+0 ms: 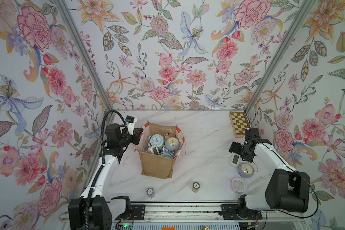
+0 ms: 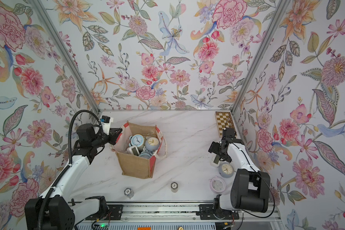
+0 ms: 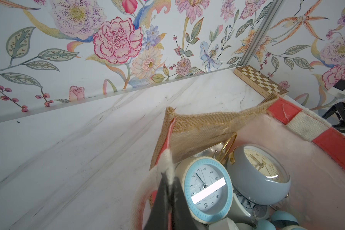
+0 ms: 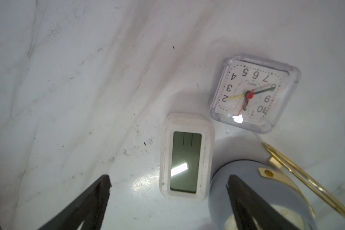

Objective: Put the alarm clock into the canvas bag
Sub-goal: Pick up the alarm from the center of the board.

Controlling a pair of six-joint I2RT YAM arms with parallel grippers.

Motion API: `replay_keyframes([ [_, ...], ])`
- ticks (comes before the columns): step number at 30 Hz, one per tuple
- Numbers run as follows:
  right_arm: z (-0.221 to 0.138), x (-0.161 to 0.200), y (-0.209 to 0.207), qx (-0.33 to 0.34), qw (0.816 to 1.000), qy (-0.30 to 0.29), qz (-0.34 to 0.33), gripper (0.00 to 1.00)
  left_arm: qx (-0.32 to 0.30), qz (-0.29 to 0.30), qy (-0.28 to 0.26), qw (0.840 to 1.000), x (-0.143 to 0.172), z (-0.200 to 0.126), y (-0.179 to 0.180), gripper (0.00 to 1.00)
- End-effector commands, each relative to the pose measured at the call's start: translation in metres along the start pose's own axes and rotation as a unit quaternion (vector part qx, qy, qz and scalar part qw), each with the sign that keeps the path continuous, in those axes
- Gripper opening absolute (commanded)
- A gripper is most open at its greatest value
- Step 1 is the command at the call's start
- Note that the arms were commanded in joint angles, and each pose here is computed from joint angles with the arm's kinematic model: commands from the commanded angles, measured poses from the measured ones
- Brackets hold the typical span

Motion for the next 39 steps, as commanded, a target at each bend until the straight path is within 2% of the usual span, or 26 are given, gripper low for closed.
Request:
replay_keyframes([
  [1, 0.012, 0.000, -0.003, -0.007, 1.000, 0.006, -0.009, 0.91, -0.001, 0.007, -0.014, 1.000, -0.010, -0.004, -0.003, 0.00],
  [12, 0.037, 0.007, -0.002, -0.017, 0.999, 0.039, -0.024, 0.77, -0.003, 0.008, -0.013, 1.000, -0.010, -0.004, -0.003, 0.00],
  [21, 0.045, 0.012, -0.007, 0.031, 0.997, 0.040, -0.052, 0.77, 0.000, 0.005, -0.011, 1.000, -0.009, -0.003, -0.003, 0.00],
  [28, 0.050, 0.014, -0.004, 0.040, 0.996, 0.046, -0.066, 0.76, -0.001, 0.005, -0.011, 1.000, -0.008, -0.002, -0.002, 0.00],
  [39, 0.057, 0.017, -0.001, 0.051, 0.994, 0.055, -0.079, 0.64, -0.004, 0.007, -0.010, 1.000, -0.008, -0.003, -0.002, 0.00],
])
Point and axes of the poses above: each gripper's point midway between its finger pads, its own z axis out along the fingers, its own y axis along the line the jaws close on, x = y × z, the point moved 2 cm from there along -z, back along the fingers, and after that the axes turned 3 degrees about z, right-handed, at the moved point
